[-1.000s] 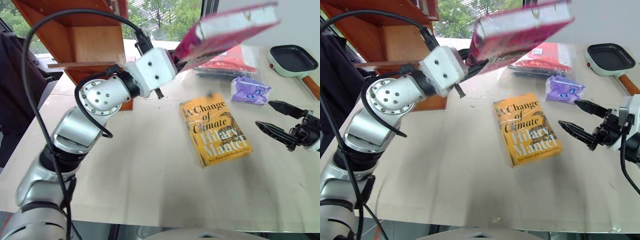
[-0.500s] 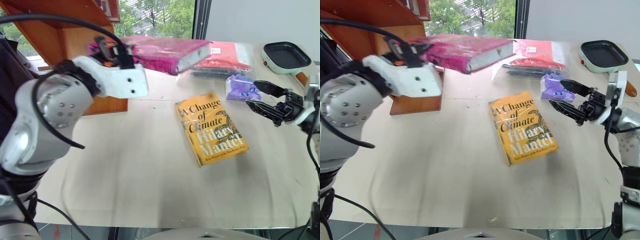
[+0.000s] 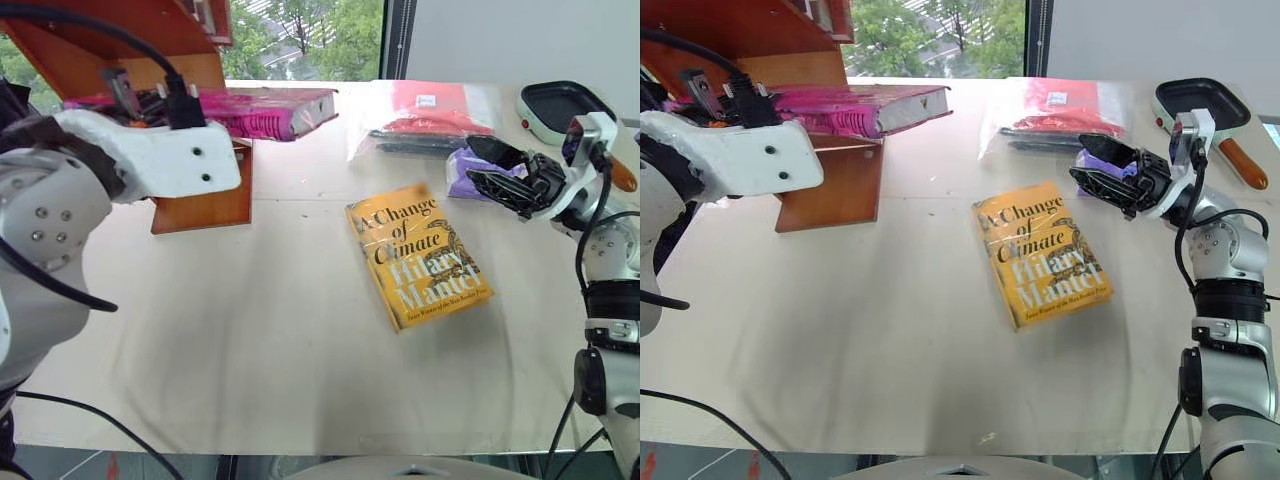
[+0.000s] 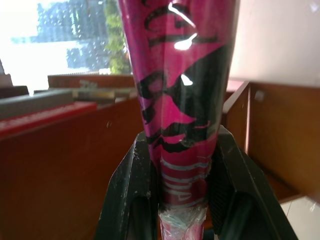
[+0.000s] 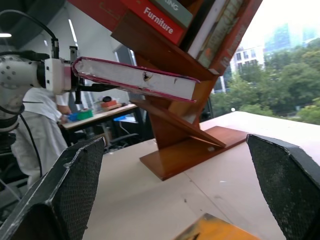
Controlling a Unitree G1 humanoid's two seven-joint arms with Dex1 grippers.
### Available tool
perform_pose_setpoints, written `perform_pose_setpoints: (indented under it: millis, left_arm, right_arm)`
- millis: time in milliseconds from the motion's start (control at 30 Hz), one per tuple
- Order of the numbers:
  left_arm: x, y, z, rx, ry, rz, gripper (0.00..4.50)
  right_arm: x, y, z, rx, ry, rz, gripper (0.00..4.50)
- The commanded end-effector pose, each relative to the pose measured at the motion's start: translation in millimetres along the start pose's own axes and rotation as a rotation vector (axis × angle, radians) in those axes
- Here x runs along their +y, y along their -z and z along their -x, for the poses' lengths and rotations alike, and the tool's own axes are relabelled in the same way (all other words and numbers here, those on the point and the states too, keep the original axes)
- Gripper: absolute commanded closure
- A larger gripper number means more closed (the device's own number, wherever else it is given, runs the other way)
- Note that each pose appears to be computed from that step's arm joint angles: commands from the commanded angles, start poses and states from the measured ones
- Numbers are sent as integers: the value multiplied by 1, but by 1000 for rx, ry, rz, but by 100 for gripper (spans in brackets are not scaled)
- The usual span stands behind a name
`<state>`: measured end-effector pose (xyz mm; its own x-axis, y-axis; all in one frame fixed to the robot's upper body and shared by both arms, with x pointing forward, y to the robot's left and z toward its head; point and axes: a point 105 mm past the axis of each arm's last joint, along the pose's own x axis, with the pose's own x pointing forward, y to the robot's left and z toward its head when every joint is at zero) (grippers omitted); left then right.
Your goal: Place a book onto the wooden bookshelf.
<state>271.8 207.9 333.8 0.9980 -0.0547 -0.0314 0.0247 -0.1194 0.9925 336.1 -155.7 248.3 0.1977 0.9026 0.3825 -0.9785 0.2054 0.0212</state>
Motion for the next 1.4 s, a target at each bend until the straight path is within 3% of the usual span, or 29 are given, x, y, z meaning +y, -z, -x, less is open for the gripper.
perform_pose_setpoints:
  millis: [33,333,433,567,900,1133,1367,1400]
  left_arm:
    - [28,16,7,103,-130,-66,383]
    - [12,38,3,209,15,23,383]
    - [12,55,6,303,5,50,383]
    - [-10,80,4,423,93,83,383]
    - [-23,71,-22,369,137,164,383]
    - [-17,74,-40,378,145,335,383]
    - [-25,88,-31,437,207,360,38]
    - [-24,90,-30,444,206,361,11]
  right_arm:
    - [8,-13,-12,-41,-68,26,0]
    - [10,-12,-19,-43,-85,40,0]
    - [11,-14,-17,-53,-63,48,0]
    - [16,-7,-9,-33,-17,64,0]
    - [23,-7,-5,-42,20,93,0]
    - [22,-11,-4,-56,39,112,0]
    - [21,-11,0,-57,58,125,0]
    - [21,-12,1,-58,59,126,0]
